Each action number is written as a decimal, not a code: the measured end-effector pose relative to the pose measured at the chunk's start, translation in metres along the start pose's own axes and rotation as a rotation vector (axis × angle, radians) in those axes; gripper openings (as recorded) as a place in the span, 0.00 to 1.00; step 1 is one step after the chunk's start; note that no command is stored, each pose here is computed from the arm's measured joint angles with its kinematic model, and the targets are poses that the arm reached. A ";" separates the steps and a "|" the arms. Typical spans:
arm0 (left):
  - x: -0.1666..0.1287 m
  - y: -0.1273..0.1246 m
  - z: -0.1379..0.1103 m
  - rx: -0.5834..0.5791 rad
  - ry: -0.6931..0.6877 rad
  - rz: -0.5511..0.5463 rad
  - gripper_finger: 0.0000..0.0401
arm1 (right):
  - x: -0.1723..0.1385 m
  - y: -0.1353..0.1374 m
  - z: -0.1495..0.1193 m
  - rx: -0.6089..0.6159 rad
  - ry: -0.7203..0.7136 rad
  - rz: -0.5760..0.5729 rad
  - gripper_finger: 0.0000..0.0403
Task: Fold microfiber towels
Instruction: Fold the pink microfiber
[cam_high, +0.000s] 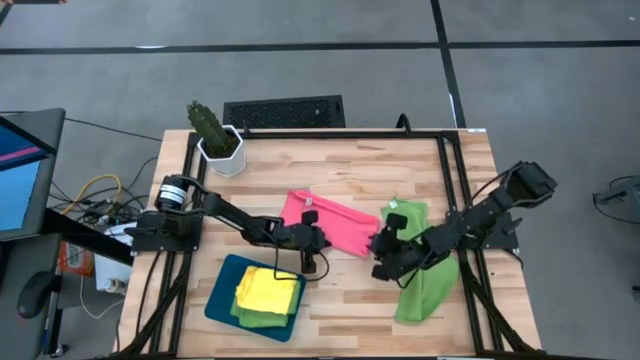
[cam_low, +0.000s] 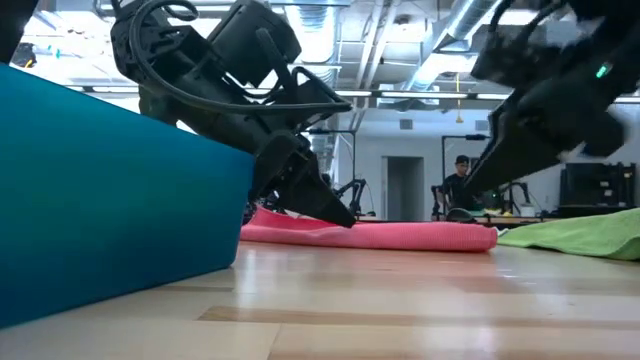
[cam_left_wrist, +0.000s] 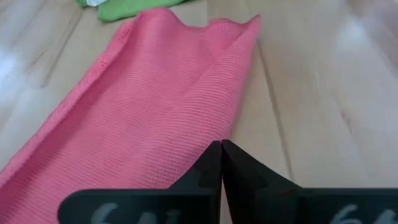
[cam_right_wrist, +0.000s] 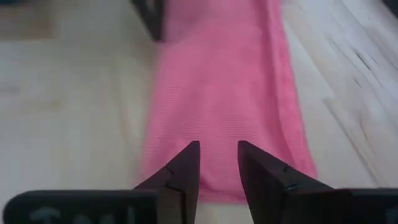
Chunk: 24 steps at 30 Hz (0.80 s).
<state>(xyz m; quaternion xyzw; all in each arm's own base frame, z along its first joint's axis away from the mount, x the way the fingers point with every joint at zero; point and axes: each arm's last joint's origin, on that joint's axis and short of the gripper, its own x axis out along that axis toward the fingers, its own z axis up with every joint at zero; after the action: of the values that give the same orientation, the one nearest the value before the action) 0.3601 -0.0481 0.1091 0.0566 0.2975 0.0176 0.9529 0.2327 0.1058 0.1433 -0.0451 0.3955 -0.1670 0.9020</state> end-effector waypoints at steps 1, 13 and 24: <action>0.000 0.000 0.000 0.000 0.000 0.000 0.01 | 0.007 -0.002 -0.004 0.012 -0.003 -0.020 0.32; -0.001 -0.002 -0.007 0.013 0.072 -0.003 0.01 | 0.048 -0.032 -0.028 0.062 0.137 -0.119 0.19; -0.001 -0.002 -0.010 0.013 0.106 -0.003 0.01 | 0.020 -0.034 -0.011 0.058 0.008 -0.115 0.16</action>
<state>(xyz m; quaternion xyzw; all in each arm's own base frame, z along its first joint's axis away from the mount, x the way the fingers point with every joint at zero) 0.3534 -0.0486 0.1009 0.0613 0.3476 0.0171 0.9355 0.2287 0.0680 0.1291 -0.0410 0.3908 -0.2303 0.8902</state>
